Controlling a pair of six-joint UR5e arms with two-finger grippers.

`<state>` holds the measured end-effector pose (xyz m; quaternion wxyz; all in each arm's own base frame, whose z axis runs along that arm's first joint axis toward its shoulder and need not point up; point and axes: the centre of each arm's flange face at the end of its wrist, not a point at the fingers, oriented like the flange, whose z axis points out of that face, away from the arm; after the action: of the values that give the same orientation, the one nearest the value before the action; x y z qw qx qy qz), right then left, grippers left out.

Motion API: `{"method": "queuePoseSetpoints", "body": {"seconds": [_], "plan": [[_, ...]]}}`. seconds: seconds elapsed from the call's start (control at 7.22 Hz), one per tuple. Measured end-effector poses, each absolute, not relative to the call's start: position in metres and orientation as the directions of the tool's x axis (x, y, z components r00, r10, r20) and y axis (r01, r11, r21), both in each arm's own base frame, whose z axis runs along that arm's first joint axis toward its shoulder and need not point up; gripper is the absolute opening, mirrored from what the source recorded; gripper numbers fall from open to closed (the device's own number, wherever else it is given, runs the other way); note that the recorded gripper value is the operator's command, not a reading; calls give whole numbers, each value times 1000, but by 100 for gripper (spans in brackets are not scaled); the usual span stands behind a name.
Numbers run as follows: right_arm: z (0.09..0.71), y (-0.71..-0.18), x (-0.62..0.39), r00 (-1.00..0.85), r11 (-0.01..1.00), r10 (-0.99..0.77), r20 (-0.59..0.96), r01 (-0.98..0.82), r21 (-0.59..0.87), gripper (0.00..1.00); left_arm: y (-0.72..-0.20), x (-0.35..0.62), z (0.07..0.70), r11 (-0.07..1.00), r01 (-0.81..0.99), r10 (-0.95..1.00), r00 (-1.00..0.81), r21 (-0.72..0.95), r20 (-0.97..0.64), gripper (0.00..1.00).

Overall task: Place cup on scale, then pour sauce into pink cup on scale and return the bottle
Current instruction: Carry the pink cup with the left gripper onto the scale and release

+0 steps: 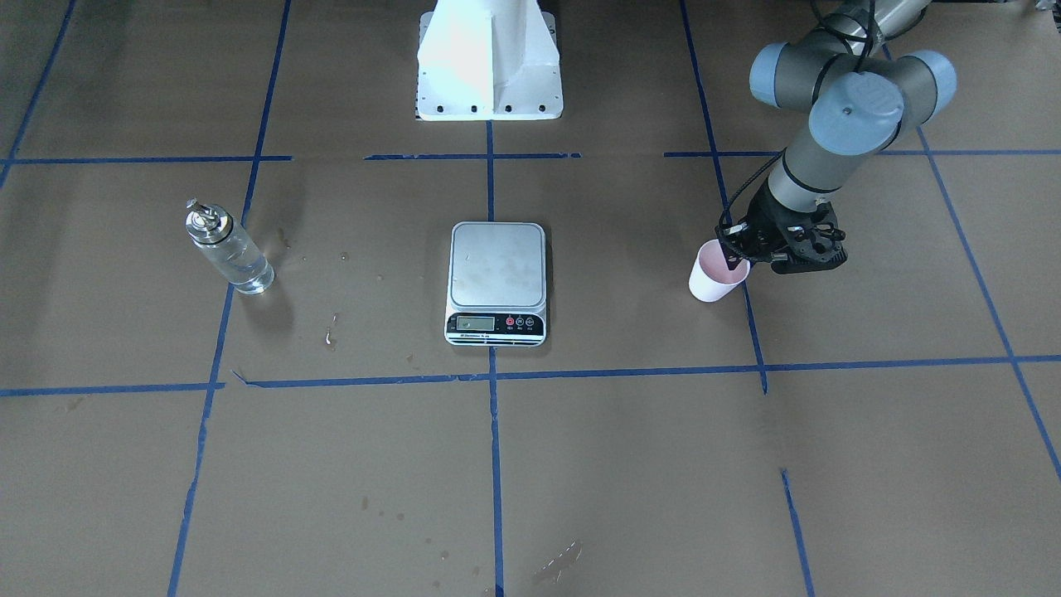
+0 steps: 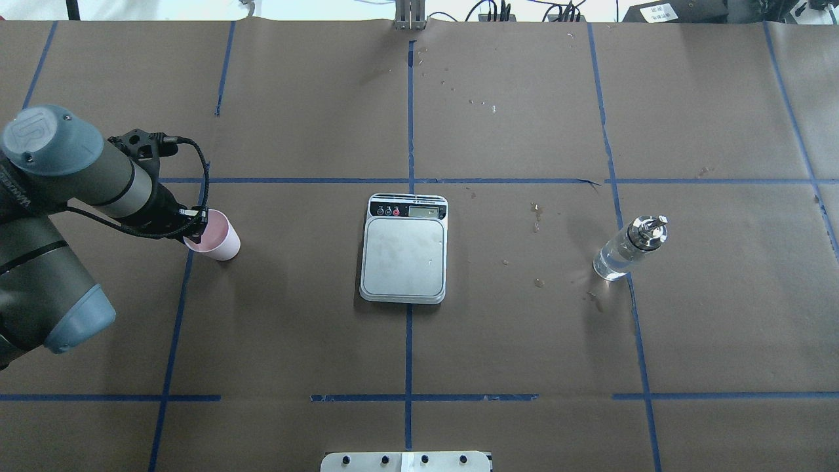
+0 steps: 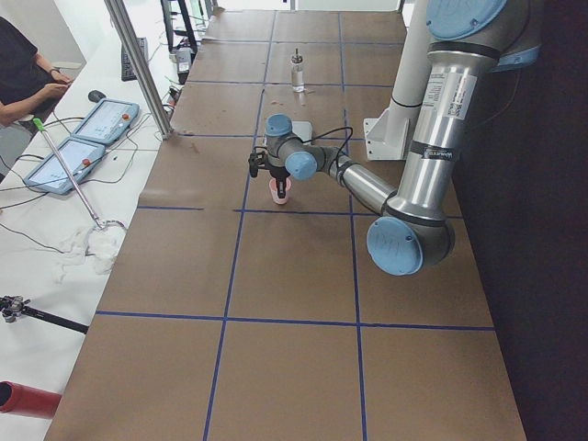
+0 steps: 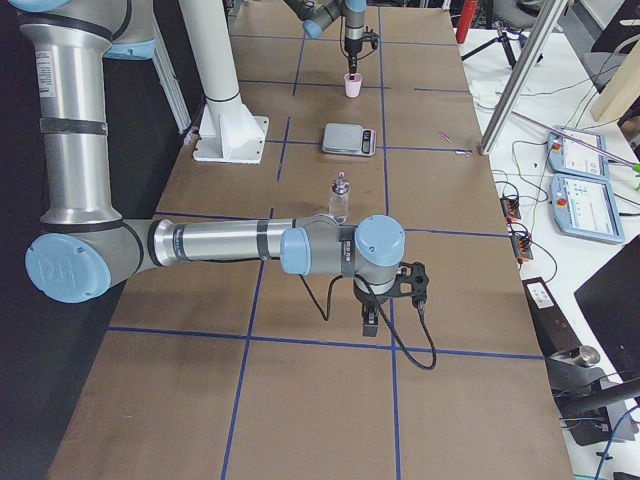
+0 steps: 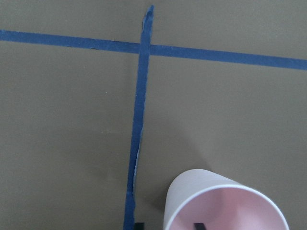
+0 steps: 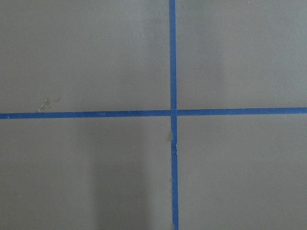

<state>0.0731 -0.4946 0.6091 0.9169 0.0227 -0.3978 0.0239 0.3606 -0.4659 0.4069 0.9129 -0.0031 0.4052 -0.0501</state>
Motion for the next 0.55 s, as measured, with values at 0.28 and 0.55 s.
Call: {"method": "queuePoseSetpoints", "body": {"seconds": [0.28,0.55], "plan": [[605,-496,73,684,998,24,729,-63,26,100,-460,353,384,992,112,-116,640,-57,-760,0],[600,-493,74,687,997,15,727,-63,39,100,-450,337,331,990,123,-129,633,-66,-764,0]]}}
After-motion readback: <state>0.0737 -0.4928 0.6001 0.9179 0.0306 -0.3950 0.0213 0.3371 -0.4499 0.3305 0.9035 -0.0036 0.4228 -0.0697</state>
